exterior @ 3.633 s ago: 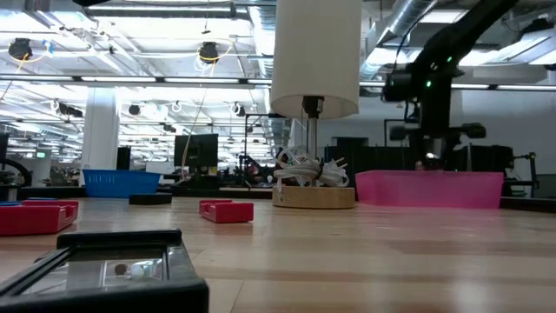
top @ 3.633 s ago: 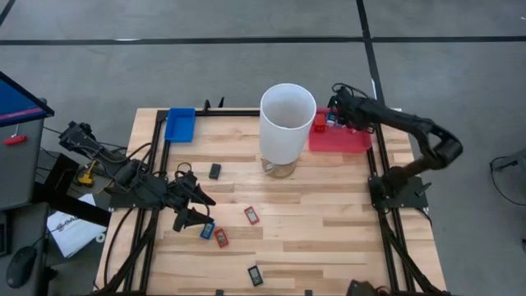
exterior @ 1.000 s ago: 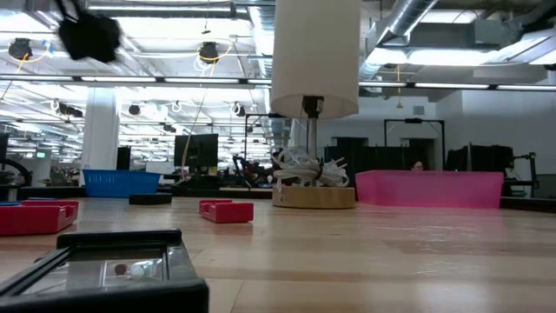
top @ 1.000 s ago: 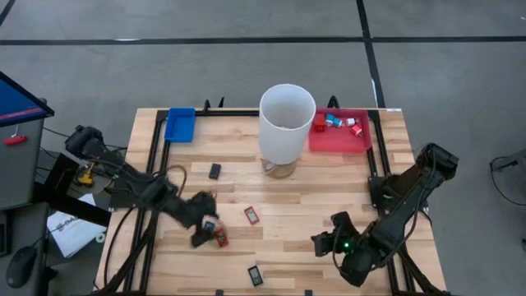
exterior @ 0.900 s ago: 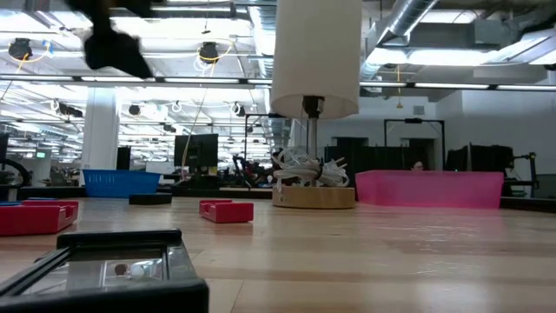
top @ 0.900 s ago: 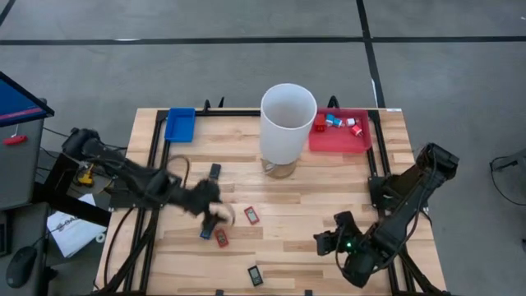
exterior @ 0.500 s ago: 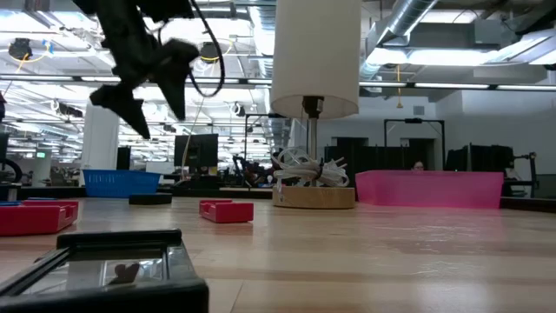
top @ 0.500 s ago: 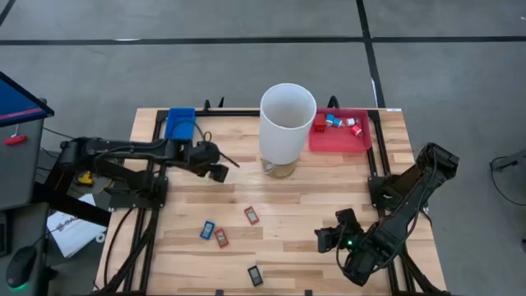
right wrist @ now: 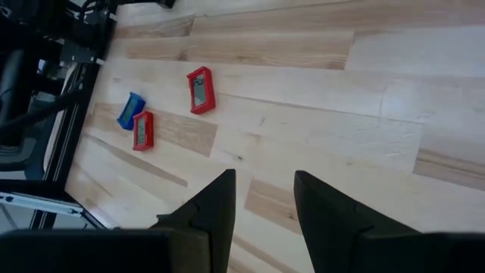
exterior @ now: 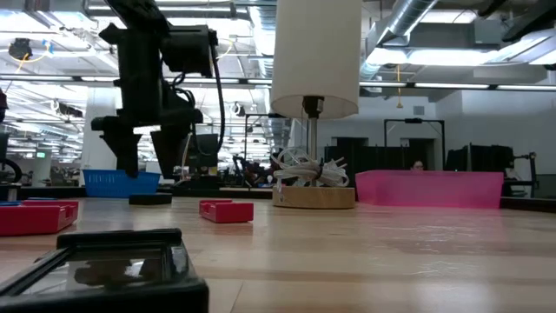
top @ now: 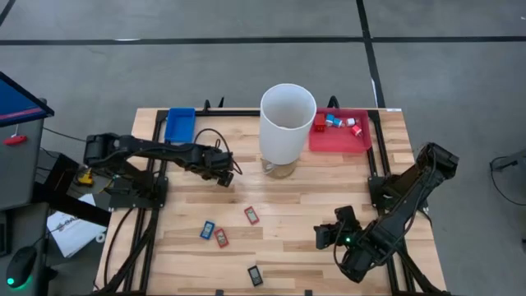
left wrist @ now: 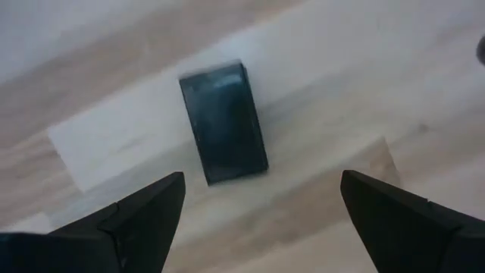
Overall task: Pick & Place Office items
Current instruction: Put the top black digital timer into the blue bin
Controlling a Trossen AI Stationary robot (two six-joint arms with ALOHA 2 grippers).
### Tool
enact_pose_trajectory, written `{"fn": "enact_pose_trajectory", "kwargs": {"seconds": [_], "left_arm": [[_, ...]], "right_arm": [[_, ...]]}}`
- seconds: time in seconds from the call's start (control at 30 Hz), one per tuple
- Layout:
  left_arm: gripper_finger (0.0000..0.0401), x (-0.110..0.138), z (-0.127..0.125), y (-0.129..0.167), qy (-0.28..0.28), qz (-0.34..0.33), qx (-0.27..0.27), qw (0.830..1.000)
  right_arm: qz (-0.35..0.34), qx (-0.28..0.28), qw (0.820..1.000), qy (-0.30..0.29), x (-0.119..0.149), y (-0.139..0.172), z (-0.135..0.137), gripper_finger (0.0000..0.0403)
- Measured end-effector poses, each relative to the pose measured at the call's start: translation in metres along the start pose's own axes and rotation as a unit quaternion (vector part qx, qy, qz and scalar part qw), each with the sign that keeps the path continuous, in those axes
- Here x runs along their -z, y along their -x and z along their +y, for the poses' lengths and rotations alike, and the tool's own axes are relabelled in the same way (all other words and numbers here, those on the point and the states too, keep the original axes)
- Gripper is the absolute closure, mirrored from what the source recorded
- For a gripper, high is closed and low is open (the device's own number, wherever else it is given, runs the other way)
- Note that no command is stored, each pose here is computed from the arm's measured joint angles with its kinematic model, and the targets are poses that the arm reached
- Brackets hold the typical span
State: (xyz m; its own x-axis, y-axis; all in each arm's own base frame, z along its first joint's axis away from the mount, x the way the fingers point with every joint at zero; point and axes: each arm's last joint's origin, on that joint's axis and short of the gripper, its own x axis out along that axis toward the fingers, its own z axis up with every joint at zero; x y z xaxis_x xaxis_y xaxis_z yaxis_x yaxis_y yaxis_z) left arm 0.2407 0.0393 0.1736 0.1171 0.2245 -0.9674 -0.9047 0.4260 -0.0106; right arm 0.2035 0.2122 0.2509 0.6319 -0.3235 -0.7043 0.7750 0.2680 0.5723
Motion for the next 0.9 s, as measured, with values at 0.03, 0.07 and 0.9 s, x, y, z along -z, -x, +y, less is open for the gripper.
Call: {"fn": "enact_pose_trajectory", "kwargs": {"seconds": [0.03, 0.07, 0.9], "left_arm": [[0.0052, -0.001, 0.000, -0.002, 0.001, -0.005, -0.004, 1.000], [0.0055, -0.002, 0.000, -0.003, 0.004, -0.007, -0.008, 1.000], [0.0126, -0.014, 0.014, -0.023, 0.037, 0.018, 0.013, 0.999]], "right_arm": [[0.000, 0.000, 1.000, 0.000, 0.000, 0.000, 0.000, 0.0275], [-0.001, 0.001, 1.000, -0.002, -0.001, -0.001, 0.000, 0.0275], [-0.008, 0.005, 1.000, -0.011, -0.005, -0.005, 0.003, 0.0275]]}}
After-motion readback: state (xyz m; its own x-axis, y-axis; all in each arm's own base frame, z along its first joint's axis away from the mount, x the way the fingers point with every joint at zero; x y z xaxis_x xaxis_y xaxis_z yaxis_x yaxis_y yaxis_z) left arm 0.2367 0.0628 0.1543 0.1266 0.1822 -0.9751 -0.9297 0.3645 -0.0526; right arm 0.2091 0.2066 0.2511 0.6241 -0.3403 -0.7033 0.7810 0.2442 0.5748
